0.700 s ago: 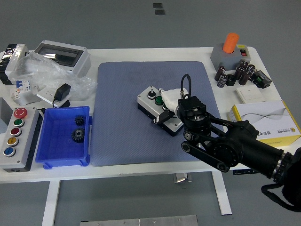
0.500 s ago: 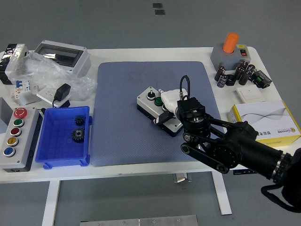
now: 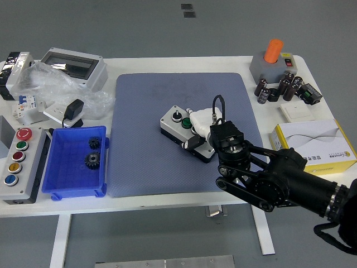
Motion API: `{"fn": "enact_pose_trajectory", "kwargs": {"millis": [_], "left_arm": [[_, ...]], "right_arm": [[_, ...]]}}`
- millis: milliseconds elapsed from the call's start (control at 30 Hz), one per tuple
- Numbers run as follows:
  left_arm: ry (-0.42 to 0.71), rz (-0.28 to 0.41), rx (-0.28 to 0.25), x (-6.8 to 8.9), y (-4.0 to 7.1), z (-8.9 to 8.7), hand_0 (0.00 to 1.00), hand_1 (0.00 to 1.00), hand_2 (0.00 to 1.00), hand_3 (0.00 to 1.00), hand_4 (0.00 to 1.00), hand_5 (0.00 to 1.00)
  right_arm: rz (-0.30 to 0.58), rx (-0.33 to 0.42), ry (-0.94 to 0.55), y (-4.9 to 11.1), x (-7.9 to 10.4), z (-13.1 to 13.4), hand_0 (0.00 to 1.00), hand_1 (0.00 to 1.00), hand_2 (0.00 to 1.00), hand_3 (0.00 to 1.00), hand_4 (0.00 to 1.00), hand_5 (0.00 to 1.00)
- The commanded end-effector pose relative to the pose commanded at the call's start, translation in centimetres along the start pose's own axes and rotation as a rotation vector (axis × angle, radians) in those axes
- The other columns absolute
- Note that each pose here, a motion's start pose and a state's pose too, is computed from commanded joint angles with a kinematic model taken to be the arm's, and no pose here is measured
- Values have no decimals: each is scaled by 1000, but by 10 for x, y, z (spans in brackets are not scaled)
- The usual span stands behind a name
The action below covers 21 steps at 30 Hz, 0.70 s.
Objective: Pick up the button,place it on the desk,press the button,press the button
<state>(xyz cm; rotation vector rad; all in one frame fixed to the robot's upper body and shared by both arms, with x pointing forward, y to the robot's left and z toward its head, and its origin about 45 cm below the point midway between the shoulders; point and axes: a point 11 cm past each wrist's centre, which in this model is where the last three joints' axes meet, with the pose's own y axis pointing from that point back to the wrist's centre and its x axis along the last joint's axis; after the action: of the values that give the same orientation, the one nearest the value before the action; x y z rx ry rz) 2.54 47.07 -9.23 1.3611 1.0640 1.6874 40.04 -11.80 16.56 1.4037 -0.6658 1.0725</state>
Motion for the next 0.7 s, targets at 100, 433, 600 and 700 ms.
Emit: {"fn": "enact_pose_trajectory", "kwargs": {"millis": [100, 433, 600, 700], "left_arm": [[2, -1, -6, 0, 0, -1, 630, 632, 577, 569, 526, 114], [8, 3, -19, 0, 0, -1, 630, 632, 577, 569, 526, 114], [5, 5, -22, 0, 0, 1, 630, 632, 577, 569, 526, 114], [3, 6, -25, 0, 0, 2, 630, 632, 577, 569, 526, 114]], "right_arm": [[40, 9, 14, 3, 6, 0, 392, 384, 325, 309, 560, 16], [221, 177, 84, 23, 28, -7, 390, 399, 318, 364, 397, 2], [285, 359, 127, 35, 35, -22, 391, 402, 302, 377, 368, 2], [287, 446, 179, 37, 27, -29, 407, 409, 298, 381, 360, 2]]}}
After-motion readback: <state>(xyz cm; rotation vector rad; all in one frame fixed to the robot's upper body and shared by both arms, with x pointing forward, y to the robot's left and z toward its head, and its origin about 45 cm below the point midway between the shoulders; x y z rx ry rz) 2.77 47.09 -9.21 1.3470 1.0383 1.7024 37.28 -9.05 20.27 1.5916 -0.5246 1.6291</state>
